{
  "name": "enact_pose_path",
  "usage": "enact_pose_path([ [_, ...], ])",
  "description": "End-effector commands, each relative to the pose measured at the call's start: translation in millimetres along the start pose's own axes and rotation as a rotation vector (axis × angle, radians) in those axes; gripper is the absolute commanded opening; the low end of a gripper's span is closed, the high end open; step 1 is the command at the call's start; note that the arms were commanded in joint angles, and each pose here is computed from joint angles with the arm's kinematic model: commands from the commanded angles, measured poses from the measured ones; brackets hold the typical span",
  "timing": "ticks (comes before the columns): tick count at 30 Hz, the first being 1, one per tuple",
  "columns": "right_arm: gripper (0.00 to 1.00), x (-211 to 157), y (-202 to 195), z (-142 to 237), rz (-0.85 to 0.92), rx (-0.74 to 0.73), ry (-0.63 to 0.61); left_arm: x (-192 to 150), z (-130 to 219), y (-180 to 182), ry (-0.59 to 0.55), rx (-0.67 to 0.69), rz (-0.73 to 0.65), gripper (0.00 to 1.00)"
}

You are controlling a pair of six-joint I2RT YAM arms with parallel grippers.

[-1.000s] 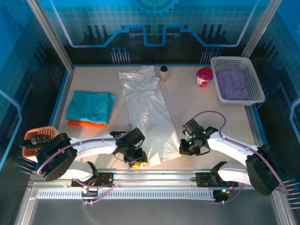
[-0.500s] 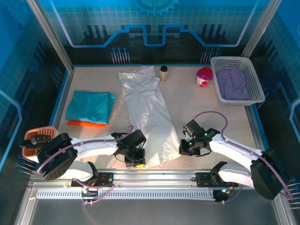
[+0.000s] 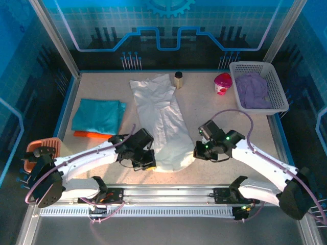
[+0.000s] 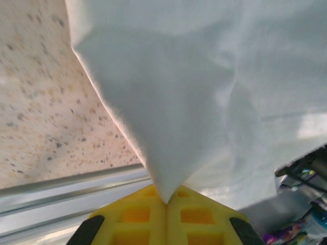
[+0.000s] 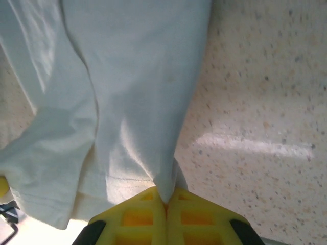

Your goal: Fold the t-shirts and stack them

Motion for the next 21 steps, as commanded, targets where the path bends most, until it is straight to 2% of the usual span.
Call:
enact_pose_path([
  [1, 0.0, 17, 8, 5, -0.004, -0.013, -0.028, 16, 24, -12, -0.05, -0.026, -0.04, 0.0],
  [9, 0.0, 75, 39, 16, -0.004, 0.059, -0.116, 72, 59, -32, -0.152, -0.057, -0.064, 0.0],
  [21, 0.0, 154, 62, -4, 0.01, 0.06, -0.099, 144, 71, -31, -0.233, -0.072, -0.04, 0.0],
])
Point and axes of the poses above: each hand's point on the last joint's axis, 136 mm out from that joint toward the fingers, its own z axis back along the fingers, its own y axis along the line the jaws close on, x = y × z, the point moved 7 cm from there along z, back along the fingers, and after that the axes turned 2 degrees about z, right-handed, at the moved point
